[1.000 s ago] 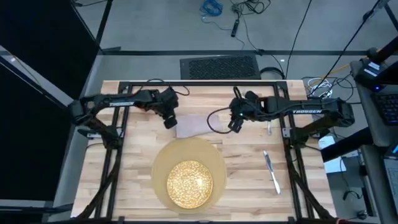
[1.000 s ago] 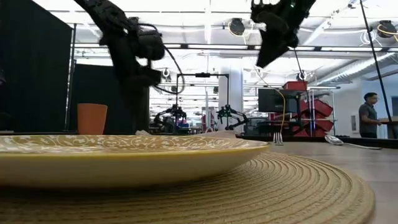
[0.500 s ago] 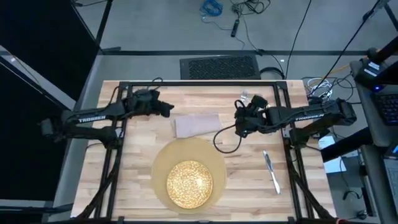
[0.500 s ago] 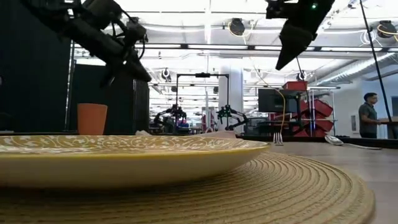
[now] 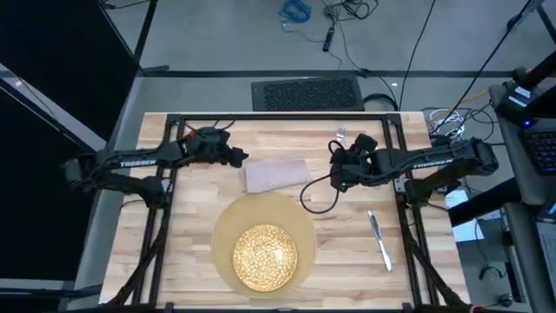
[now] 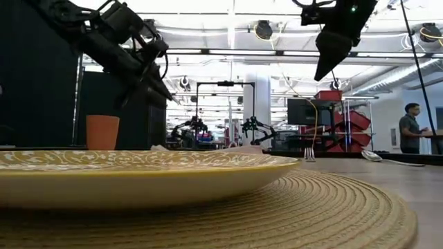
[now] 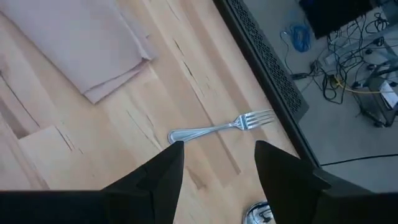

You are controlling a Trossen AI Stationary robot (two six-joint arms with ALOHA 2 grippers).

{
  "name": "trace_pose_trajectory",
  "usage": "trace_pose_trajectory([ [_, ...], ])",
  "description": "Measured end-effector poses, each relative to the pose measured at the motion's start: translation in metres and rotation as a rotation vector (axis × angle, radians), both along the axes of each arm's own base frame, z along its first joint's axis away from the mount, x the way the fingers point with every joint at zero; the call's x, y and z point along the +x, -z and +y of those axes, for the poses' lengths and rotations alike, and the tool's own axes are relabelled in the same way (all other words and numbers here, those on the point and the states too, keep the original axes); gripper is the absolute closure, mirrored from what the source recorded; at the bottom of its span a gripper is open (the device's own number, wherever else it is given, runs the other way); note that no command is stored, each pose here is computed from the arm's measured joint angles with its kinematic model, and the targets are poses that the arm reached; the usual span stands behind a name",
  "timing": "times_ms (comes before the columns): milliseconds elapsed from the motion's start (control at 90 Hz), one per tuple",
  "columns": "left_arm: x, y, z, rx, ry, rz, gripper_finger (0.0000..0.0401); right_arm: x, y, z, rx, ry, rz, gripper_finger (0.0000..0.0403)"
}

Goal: Set table place
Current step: Fold the light orange napkin on the table

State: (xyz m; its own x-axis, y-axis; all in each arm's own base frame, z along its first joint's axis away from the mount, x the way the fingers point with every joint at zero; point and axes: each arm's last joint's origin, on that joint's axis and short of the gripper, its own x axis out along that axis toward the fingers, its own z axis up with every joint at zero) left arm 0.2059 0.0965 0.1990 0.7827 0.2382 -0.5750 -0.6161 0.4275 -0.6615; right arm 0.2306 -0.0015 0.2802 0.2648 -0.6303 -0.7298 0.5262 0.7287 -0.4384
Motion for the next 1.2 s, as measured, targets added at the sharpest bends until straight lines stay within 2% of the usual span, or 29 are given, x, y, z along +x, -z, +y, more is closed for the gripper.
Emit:
trace_pose_trajectory([
  [278,0.01,0.02,-0.002,-0.125,-0.04,0.064,0.0276,0.001,0.0,0.0,0.0,-0.002,-0.007,0.022],
  [722,0.01,0.023,-0.003,-0.145,-0.024,0.075,0.0276,0.001,0.0,0.0,-0.001,-0.002,-0.007,0.022],
  [1200,0.012,0.042,-0.004,-0.181,-0.035,0.193,0.0276,0.002,-0.001,0.0,0.0,-0.002,-0.02,0.022],
])
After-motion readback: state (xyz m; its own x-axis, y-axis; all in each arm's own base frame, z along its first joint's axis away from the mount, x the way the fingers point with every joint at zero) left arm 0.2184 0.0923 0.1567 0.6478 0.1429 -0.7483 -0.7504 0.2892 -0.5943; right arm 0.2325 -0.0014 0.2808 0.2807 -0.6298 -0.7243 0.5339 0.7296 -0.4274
